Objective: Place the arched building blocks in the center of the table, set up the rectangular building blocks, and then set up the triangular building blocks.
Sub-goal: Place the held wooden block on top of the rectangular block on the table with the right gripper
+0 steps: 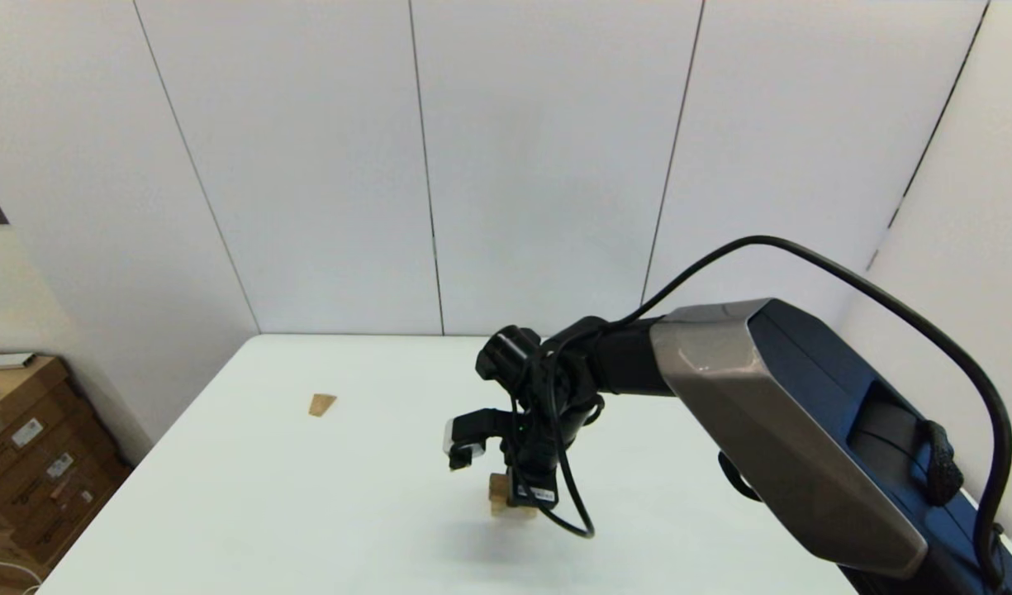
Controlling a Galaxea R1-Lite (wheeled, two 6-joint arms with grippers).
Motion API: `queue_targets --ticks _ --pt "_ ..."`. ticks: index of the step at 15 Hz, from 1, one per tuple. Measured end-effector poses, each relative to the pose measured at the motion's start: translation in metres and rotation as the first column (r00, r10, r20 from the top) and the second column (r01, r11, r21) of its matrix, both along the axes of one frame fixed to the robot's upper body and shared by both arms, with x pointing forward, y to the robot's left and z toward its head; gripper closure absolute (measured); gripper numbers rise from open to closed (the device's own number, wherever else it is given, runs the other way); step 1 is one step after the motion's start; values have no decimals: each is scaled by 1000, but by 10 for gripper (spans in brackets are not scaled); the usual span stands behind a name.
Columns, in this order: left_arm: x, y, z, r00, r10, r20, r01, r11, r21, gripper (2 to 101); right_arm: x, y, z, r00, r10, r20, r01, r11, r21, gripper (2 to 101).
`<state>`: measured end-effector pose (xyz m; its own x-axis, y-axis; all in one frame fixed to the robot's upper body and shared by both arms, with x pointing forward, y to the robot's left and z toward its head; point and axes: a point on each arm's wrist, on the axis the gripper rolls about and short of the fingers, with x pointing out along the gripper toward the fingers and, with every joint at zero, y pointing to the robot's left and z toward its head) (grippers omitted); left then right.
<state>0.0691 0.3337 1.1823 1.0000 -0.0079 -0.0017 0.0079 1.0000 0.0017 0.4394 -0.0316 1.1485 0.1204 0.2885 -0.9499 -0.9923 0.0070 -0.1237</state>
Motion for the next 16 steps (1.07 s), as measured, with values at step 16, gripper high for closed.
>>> queue_targets --ticks 16 --pt "0 0 0 1000 0 0 0 1000 0 54 0 1 1 998 42 39 -41 999 -28 778"
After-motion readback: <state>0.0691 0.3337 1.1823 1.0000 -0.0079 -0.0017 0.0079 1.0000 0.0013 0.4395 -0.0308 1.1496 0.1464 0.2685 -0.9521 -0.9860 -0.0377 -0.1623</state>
